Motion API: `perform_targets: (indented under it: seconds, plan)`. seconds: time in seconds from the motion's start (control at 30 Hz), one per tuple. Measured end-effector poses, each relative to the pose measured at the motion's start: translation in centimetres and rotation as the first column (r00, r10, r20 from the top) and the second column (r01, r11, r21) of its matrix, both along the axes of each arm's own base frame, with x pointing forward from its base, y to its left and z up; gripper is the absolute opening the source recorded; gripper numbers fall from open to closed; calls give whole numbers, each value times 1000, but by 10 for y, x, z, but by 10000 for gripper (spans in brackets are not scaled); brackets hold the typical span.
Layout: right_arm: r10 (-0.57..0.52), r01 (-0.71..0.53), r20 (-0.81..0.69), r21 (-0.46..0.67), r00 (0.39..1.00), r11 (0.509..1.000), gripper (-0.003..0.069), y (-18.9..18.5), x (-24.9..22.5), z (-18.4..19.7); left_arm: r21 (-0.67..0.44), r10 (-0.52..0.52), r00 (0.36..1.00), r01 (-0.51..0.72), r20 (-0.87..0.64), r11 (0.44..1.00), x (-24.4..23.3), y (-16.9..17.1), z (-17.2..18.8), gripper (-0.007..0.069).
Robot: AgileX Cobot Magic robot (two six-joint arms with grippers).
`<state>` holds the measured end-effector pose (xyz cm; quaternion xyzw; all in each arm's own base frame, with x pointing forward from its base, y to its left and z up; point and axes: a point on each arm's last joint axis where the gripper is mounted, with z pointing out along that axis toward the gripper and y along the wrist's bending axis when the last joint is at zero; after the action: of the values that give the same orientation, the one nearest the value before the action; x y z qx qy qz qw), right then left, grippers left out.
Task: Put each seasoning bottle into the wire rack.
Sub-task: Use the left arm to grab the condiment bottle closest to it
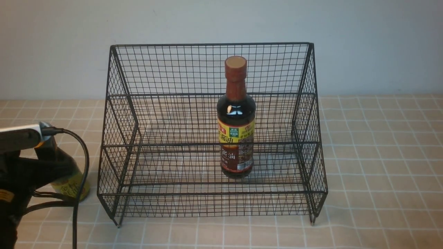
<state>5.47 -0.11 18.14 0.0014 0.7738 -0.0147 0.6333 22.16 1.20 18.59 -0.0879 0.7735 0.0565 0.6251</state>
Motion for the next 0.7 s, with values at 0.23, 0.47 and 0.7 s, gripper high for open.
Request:
perform_targets:
  seconds: [0.23, 0.47, 0.7]
  plan:
    - [-2, 2, 0, 11, 1000, 1000, -15, 0, 0, 0, 5, -18, 997, 17, 73, 1000, 4, -2, 17, 16]
    - [-3, 3, 0, 15, 1000, 1000, -15, 0, 0, 0, 16, -110, 989, 109, 101, 994, -11, -9, 72, -7]
    - [-3, 3, 0, 15, 1000, 1000, -15, 0, 0, 0, 86, -165, 972, 152, 168, 985, -31, -12, 115, -7]
